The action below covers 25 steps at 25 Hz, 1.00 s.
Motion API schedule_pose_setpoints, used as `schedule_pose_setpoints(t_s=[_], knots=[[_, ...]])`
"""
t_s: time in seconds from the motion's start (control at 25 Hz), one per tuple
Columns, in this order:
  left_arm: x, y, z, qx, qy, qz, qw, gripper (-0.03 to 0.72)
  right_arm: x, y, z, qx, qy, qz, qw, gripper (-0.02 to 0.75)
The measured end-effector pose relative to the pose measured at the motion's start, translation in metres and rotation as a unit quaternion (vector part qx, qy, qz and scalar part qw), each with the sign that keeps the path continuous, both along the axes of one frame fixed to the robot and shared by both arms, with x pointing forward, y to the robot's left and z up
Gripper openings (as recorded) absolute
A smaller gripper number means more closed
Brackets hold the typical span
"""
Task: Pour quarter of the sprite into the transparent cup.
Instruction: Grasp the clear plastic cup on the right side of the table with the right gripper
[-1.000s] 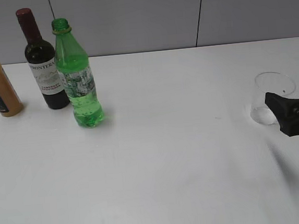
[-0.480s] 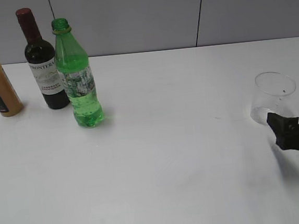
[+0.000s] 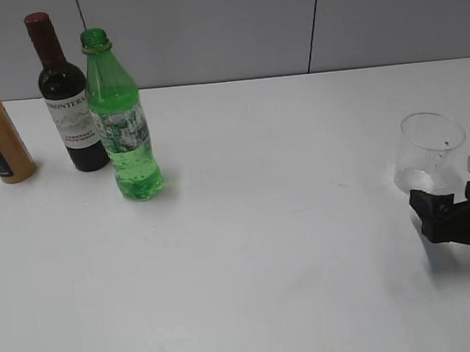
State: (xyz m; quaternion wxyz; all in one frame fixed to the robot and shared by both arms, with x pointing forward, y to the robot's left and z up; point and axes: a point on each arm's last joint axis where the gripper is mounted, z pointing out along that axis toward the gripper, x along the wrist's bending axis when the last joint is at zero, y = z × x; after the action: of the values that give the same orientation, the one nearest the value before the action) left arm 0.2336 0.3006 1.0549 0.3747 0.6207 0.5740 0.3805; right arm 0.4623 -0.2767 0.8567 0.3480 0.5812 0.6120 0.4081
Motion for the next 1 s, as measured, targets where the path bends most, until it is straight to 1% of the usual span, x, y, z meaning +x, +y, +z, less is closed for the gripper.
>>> schedule_pose_setpoints(t_s=[0.2, 0.48, 0.8, 1.0], knots=[[0.000, 0.000, 0.000, 0.000, 0.000, 0.000, 1.000, 0.230, 0.020, 0.002, 0.001, 0.002, -0.025, 0.003, 1.000, 0.664], [0.000, 0.000, 0.000, 0.000, 0.000, 0.000, 1.000, 0.230, 0.025, 0.002, -0.015, 0.019, 0.000, -0.010, 1.000, 0.660], [0.000, 0.000, 0.000, 0.000, 0.000, 0.000, 1.000, 0.230, 0.043, 0.004, -0.021, 0.022, -0.013, -0.012, 1.000, 0.659], [0.000, 0.000, 0.000, 0.000, 0.000, 0.000, 1.000, 0.230, 0.049, 0.004, -0.029, 0.029, -0.008, -0.015, 0.999, 0.659]])
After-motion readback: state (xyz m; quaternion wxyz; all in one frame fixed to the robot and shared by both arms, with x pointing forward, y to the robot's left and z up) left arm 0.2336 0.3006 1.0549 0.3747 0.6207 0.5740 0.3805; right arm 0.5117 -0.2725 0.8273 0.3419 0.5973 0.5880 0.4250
